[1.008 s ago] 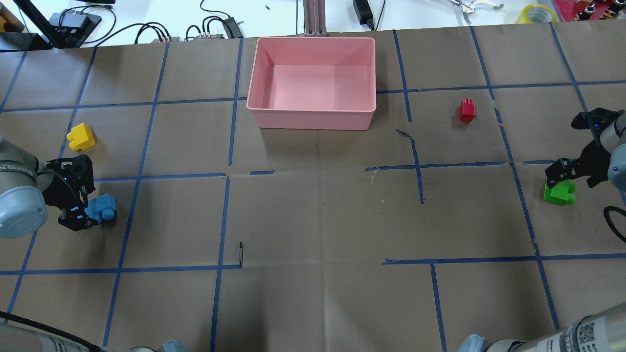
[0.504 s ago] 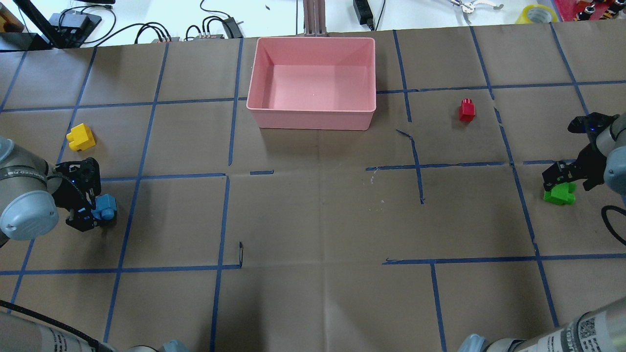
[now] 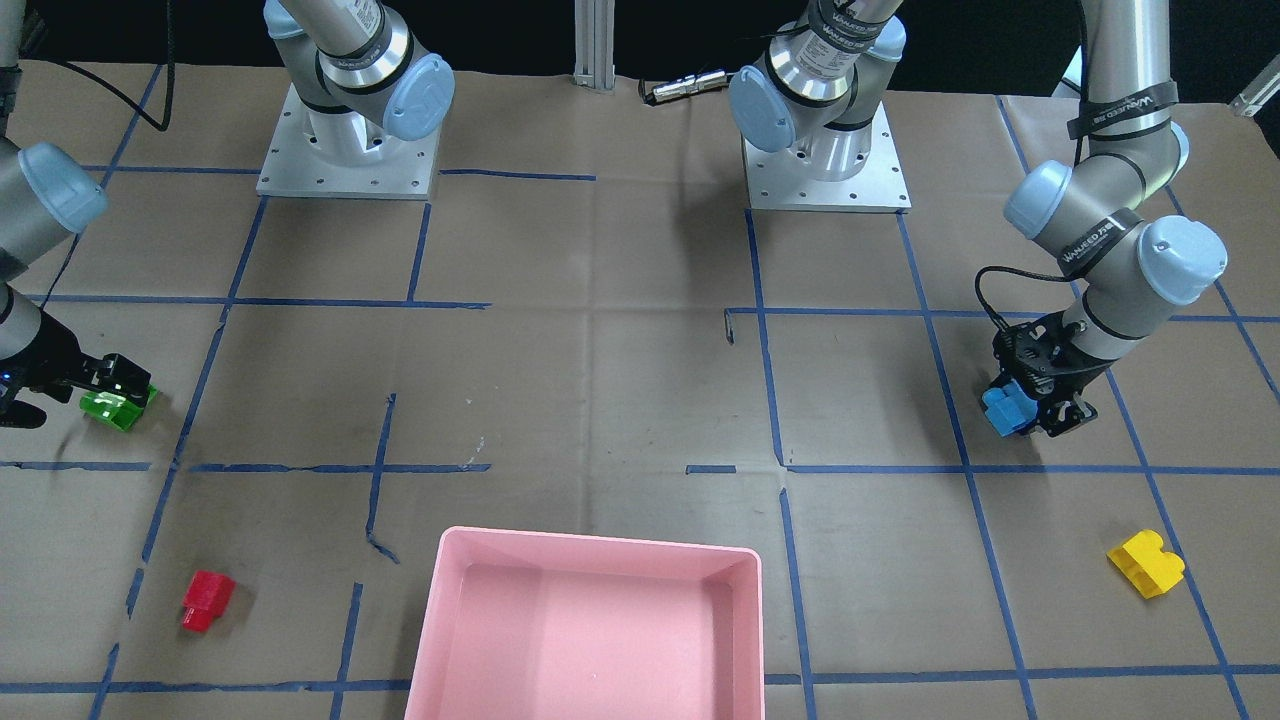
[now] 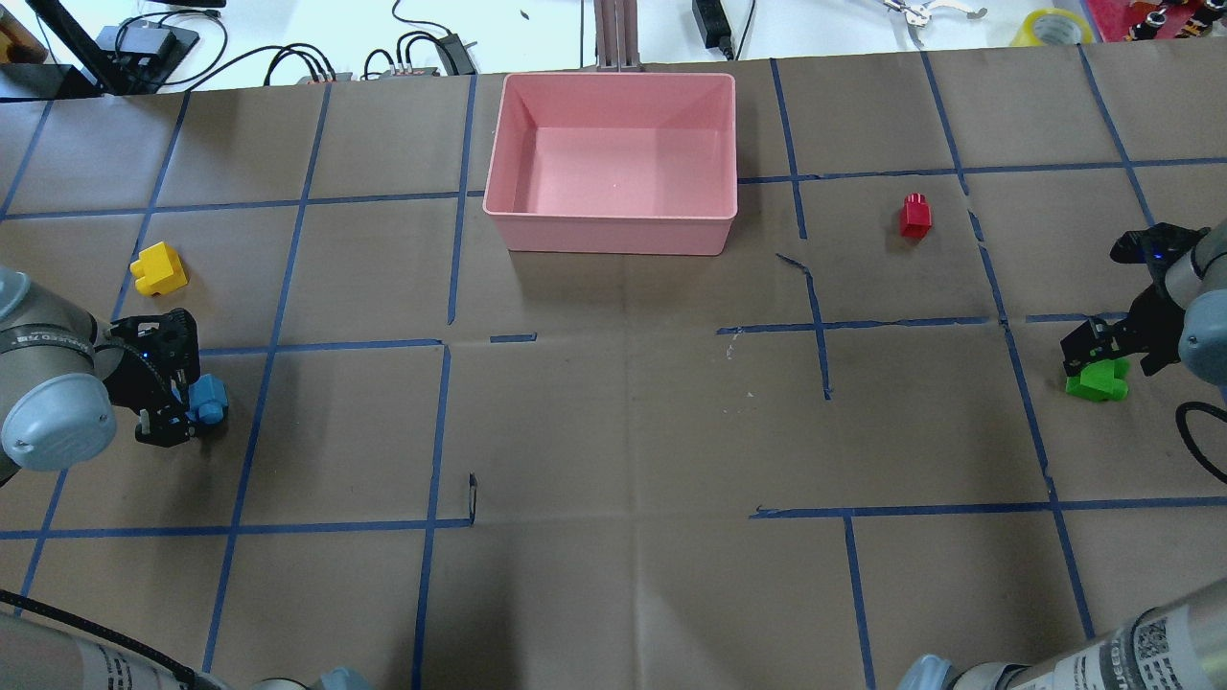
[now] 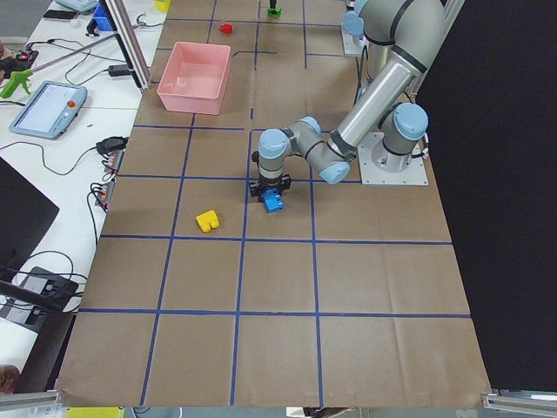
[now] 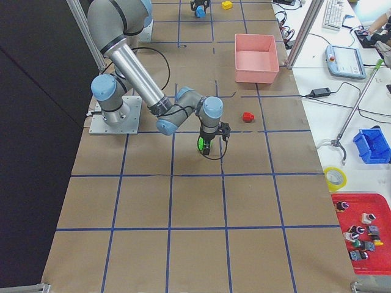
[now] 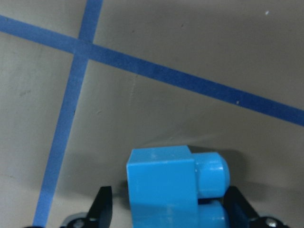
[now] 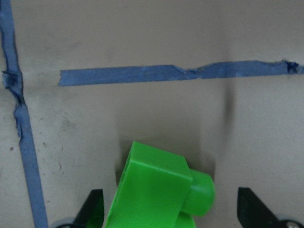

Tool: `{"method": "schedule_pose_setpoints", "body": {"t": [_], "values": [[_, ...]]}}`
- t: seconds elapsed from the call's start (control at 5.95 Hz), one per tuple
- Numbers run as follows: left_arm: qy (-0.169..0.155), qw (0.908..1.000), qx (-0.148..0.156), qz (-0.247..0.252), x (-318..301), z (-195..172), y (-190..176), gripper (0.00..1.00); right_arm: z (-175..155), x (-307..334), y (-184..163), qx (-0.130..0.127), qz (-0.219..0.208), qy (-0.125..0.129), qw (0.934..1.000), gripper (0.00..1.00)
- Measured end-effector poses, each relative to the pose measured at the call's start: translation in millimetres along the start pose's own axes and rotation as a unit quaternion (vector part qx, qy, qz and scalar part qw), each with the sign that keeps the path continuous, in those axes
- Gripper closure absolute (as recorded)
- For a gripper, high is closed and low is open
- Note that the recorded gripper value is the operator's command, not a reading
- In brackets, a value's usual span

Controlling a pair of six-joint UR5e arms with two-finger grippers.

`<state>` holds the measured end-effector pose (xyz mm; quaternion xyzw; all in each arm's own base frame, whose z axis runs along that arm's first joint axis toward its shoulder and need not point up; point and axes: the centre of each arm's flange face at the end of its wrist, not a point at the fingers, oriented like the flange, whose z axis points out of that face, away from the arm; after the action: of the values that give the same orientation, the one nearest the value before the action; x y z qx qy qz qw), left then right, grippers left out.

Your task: Put all blocks into box

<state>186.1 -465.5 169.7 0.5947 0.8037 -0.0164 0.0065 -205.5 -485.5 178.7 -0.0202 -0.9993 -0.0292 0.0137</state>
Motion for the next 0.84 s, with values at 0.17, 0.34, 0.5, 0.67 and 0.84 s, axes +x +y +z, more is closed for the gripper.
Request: {"method": "schedule_pose_setpoints", "body": {"t": [0.17,0.34,0.5,0.67,0.84], "values": [[-0.001,1.0,0.0,0.003,0,-1,0,0.6,1,-1,1,-0.003,0.0,-0.001,1.0,0.3],[-0.002,1.0,-0.001,0.005,-1,-2,1,0.7,2,-2,2,-0.004,0.0,-0.002,1.0,0.5],[-0.006,1.0,-0.004,0.005,-4,-5,2,0.81,1,-2,2,-0.005,0.0,-0.002,1.0,0.67],[-0.016,0.9998,-0.012,0.005,-11,-19,5,0.82,0,-2,3,-0.005,-0.002,-0.002,1.0,0.78],[-0.021,0.9996,-0.016,0.0,-29,-55,11,0.82,-1,-3,2,-0.005,-0.002,-0.003,1.0,0.9]]}}
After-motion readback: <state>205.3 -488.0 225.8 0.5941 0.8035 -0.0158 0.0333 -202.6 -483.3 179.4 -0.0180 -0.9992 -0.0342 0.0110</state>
